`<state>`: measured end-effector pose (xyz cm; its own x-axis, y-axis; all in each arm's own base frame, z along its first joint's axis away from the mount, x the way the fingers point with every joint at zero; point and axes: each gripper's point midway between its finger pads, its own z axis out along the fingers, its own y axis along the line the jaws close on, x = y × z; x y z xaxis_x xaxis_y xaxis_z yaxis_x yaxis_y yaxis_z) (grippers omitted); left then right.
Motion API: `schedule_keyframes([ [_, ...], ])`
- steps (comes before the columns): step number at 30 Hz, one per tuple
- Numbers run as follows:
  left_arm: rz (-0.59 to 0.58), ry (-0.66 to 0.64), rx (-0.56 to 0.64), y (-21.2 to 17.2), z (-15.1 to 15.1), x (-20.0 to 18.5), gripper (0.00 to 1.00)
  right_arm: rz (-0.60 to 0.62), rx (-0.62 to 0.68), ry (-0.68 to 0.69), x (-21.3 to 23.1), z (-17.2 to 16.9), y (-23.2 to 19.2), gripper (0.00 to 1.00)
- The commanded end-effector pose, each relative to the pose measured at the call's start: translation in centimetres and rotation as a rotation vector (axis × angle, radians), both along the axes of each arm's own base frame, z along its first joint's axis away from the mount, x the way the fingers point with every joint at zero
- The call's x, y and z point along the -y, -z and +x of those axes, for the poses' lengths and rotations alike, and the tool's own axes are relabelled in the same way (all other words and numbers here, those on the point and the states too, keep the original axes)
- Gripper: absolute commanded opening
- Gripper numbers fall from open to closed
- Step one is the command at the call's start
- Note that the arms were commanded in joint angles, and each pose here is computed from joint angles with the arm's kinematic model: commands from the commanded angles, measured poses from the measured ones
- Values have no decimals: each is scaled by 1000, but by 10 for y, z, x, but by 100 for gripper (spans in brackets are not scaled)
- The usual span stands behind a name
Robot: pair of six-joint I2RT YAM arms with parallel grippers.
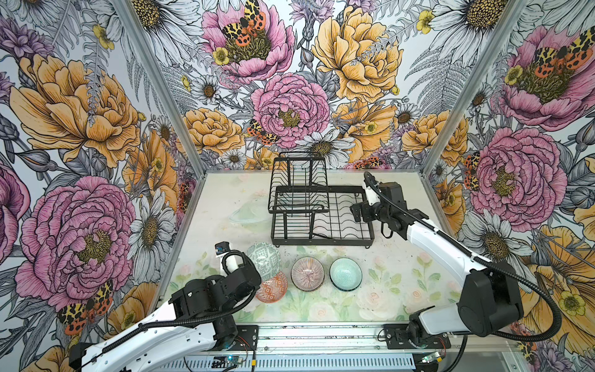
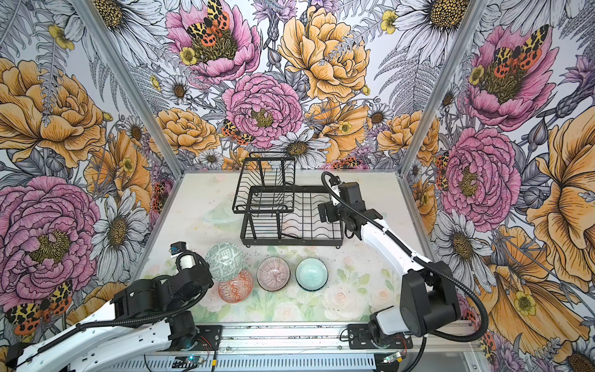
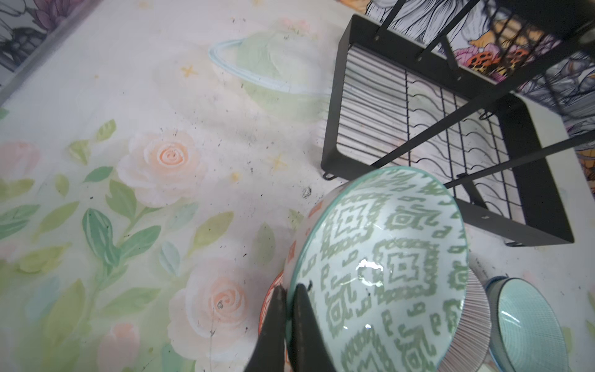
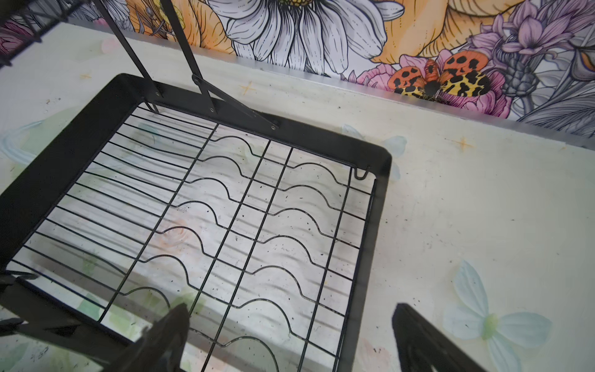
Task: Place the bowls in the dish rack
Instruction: 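Lift the green-patterned bowl toward the rack while the right gripper moves to meet it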
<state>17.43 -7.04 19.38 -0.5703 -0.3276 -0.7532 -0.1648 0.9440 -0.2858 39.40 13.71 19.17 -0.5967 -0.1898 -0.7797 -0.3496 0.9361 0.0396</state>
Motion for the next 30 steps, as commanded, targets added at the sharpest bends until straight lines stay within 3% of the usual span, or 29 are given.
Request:
schedule_keyframes([
  [1,30,16,222,-56,31,22,0,71,45,-20,-5,-19,-33,100],
  [9,133,249,304,-103,57,109,0,240,130,-133,-21,-60,-111,99],
  [15,75,414,402,-128,69,174,0,341,156,-245,-44,-92,-146,98],
  [21,29,520,466,-145,82,221,0,366,152,-300,-59,-113,-150,93],
  [30,-64,582,530,-171,101,244,0,355,92,-249,-57,-116,-121,78],
])
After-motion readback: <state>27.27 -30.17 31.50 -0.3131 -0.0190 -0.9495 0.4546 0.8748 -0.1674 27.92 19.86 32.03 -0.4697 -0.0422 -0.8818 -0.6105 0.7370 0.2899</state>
